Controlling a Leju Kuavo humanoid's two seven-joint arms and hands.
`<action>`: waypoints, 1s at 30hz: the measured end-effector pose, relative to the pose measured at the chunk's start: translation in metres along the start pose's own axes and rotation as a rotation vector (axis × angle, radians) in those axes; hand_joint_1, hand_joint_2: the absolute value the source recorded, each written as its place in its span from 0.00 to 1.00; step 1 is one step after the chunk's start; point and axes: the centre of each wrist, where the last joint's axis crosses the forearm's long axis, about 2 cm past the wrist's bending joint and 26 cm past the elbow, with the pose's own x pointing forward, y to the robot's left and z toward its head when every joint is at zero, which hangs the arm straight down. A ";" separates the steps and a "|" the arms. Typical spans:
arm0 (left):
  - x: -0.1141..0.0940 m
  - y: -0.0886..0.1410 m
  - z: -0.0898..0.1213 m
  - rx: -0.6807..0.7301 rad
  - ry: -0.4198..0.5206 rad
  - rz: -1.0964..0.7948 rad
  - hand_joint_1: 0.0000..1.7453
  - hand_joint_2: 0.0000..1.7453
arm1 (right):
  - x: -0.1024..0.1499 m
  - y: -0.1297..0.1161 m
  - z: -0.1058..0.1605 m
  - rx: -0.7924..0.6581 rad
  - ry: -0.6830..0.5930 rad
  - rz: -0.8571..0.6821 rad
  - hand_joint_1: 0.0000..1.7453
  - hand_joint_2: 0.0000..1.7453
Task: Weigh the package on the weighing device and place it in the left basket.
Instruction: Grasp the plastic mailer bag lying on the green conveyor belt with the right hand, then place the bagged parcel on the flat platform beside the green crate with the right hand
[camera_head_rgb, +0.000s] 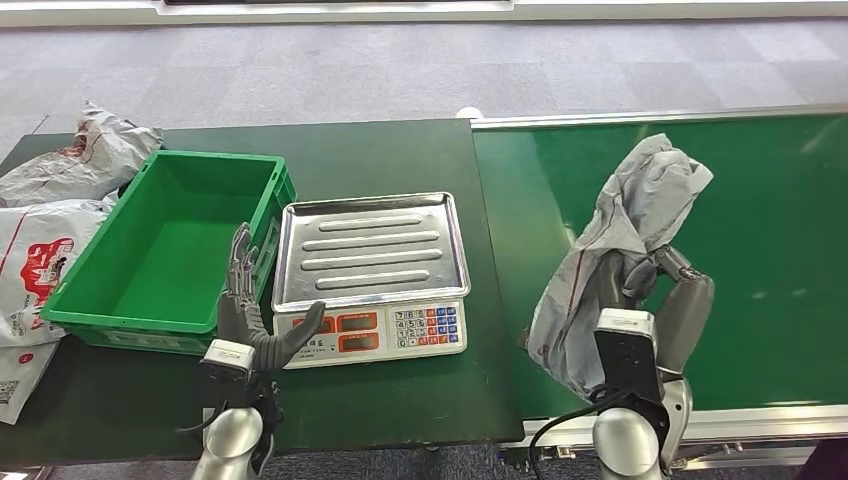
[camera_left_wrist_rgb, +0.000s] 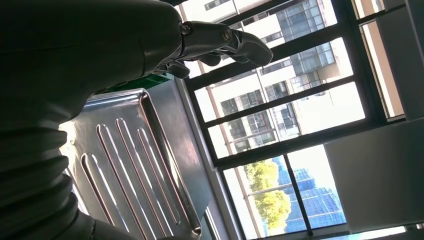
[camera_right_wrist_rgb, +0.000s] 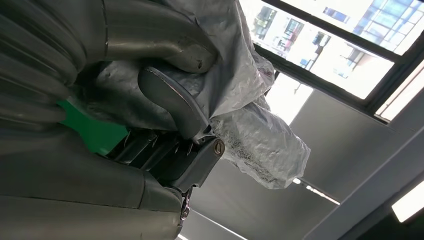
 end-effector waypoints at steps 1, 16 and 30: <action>0.000 -0.002 -0.002 -0.008 -0.004 0.005 0.00 1.00 | 0.001 0.005 -0.005 0.000 -0.012 -0.024 1.00 1.00; -0.004 -0.038 -0.020 -0.050 -0.030 0.076 0.00 1.00 | 0.012 0.121 -0.104 0.065 -0.022 -0.266 1.00 1.00; -0.014 -0.034 -0.014 -0.061 -0.019 0.047 0.00 1.00 | 0.010 0.177 -0.122 0.321 0.063 -0.398 1.00 1.00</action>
